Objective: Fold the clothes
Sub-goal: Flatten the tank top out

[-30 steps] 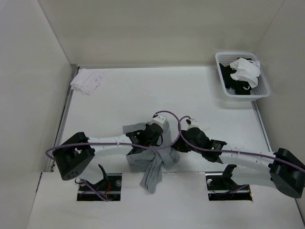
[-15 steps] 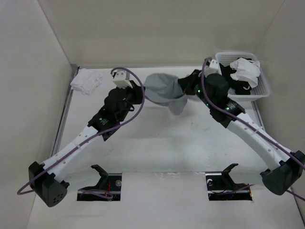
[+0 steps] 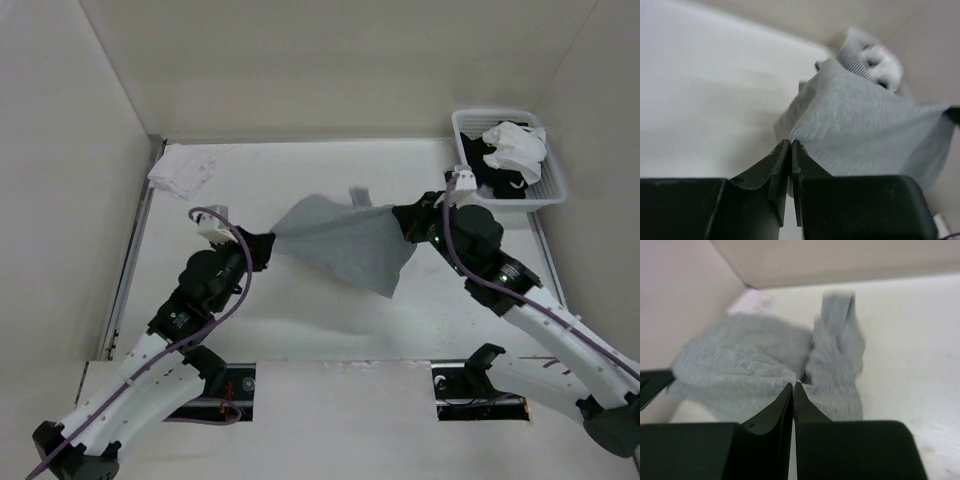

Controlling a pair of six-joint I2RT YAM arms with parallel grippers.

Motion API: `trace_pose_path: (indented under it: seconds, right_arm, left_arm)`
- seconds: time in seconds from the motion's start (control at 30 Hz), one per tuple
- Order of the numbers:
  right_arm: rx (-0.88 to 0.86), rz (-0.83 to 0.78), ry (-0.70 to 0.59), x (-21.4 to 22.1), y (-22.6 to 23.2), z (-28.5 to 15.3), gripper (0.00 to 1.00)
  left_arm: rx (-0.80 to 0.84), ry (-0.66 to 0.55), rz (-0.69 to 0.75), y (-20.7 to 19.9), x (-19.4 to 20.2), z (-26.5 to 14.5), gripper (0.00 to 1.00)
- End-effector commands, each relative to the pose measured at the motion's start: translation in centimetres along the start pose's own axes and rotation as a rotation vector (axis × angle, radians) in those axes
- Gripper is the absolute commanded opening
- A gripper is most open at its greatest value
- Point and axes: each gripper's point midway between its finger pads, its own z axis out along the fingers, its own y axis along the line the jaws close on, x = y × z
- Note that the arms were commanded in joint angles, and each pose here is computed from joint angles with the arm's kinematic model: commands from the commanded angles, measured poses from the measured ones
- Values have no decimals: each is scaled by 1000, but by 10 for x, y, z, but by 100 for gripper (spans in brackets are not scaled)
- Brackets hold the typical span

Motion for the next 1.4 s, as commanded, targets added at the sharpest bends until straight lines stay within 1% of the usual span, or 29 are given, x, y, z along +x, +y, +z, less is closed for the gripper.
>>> trace_pose_path:
  seconds: [0.0, 0.07, 0.13, 0.23, 0.27, 0.3, 0.33, 0.4, 0.47, 0.5, 0.57, 0.6, 0.63, 0.73, 0.77, 0.8, 0.87, 0.93, 0.97, 1.03, 1.13, 1.2, 1.37]
  right_arm:
    - [93, 36, 53, 31, -46, 41, 5]
    - [110, 59, 87, 44, -72, 78, 4]
    - [161, 84, 133, 59, -101, 122, 3]
    - [233, 92, 176, 73, -132, 170, 2]
    - [257, 98, 179, 76, -141, 181, 4]
    - [284, 109, 182, 77, -148, 187, 13]
    - [319, 128, 189, 81, -153, 185, 27]
    - [357, 138, 190, 84, -158, 170, 43]
    - [392, 135, 154, 82, -162, 143, 53]
    - [410, 134, 140, 85, -164, 128, 55]
    - [440, 151, 108, 91, -164, 96, 55]
    - [458, 172, 95, 95, -167, 82, 51]
    - [465, 197, 87, 99, -168, 69, 46]
    - [458, 256, 99, 118, -167, 43, 24]
    - [443, 267, 114, 126, -164, 37, 20]
    - [424, 280, 130, 132, -161, 32, 19]
    - [390, 305, 156, 141, -154, 25, 24]
    - [361, 317, 183, 152, -148, 18, 36]
    - [355, 318, 201, 158, -148, 15, 39]
    - [342, 324, 242, 171, -146, 9, 39]
    - [318, 328, 284, 185, -139, 5, 36]
    - [323, 325, 290, 188, -141, 5, 31]
    - [332, 311, 303, 190, -143, 10, 29]
  left_arm:
    - [-161, 215, -63, 61, 92, -8, 6]
    - [-197, 242, -91, 77, 115, -7, 6]
    - [-234, 245, -96, 89, 124, -1, 6]
    - [-241, 248, -97, 90, 128, 12, 7]
    - [-232, 252, -95, 87, 129, 18, 7]
    - [-238, 257, -93, 86, 131, 22, 9]
    - [-241, 264, -94, 85, 133, 25, 14]
    - [-243, 282, -94, 84, 140, 27, 20]
    - [-230, 323, -74, 81, 155, 24, 21]
    - [-217, 356, -62, 78, 167, 22, 21]
    - [-188, 432, -33, 67, 192, 18, 21]
    - [-166, 467, -16, 58, 205, 16, 22]
    - [-147, 492, -2, 50, 216, 15, 23]
    - [-115, 536, 22, 34, 240, 16, 27]
    - [-102, 547, 23, 28, 247, 17, 29]
    - [-94, 557, 24, 25, 253, 19, 31]
    - [-84, 570, 20, 20, 261, 22, 35]
    - [-79, 578, 24, 18, 267, 26, 39]
    - [-79, 583, 24, 18, 269, 28, 40]
    - [-71, 593, 18, 17, 272, 30, 42]
    - [-67, 606, 14, 17, 278, 33, 42]
    - [-71, 616, 18, 18, 282, 35, 42]
    - [-77, 621, 18, 19, 288, 39, 41]
